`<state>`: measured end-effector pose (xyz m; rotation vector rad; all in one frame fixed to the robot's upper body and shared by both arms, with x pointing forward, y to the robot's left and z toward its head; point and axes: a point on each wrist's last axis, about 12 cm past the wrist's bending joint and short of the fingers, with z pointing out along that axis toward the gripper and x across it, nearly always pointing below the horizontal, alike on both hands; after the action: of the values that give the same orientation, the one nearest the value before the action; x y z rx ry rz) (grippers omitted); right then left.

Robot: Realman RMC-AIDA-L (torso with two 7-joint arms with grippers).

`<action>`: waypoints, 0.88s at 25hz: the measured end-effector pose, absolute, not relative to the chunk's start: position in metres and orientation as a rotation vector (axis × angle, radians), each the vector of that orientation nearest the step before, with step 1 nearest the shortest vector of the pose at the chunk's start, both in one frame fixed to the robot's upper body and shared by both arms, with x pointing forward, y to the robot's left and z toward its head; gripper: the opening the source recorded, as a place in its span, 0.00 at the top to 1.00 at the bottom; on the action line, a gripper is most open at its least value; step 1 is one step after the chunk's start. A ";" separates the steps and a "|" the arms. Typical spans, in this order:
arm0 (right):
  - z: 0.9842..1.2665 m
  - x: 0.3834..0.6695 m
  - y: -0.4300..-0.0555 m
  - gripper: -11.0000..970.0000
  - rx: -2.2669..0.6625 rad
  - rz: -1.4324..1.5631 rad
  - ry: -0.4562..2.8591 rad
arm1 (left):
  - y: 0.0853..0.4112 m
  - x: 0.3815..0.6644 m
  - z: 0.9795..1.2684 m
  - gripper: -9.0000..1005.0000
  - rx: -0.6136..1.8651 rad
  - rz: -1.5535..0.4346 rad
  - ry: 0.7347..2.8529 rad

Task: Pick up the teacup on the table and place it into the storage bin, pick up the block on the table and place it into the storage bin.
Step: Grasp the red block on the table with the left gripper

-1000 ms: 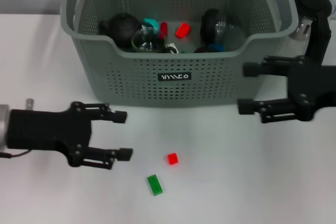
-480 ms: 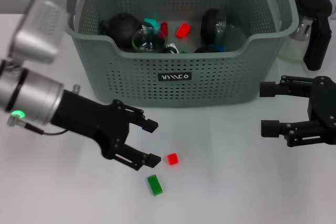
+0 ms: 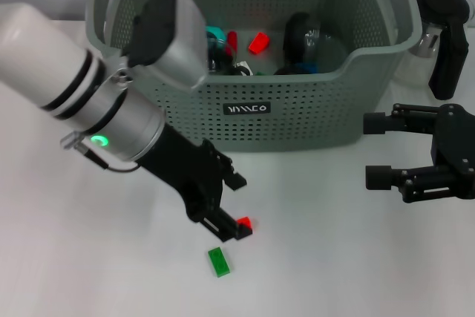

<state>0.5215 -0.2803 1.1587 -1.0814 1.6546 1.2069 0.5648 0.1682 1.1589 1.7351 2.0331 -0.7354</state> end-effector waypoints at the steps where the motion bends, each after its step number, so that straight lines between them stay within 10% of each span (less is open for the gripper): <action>1: 1.159 0.522 -0.281 0.04 -1.081 1.208 1.658 | 0.164 0.565 1.161 0.21 1.738 -0.703 2.042; 22: 1.144 0.541 -0.271 0.04 -1.235 1.094 1.949 | 0.116 0.563 1.150 0.24 1.754 -0.414 2.172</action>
<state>0.5411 -0.2713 1.1437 -1.2348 1.9491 1.0944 0.5631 0.1158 1.1501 1.7539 2.1716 -0.4136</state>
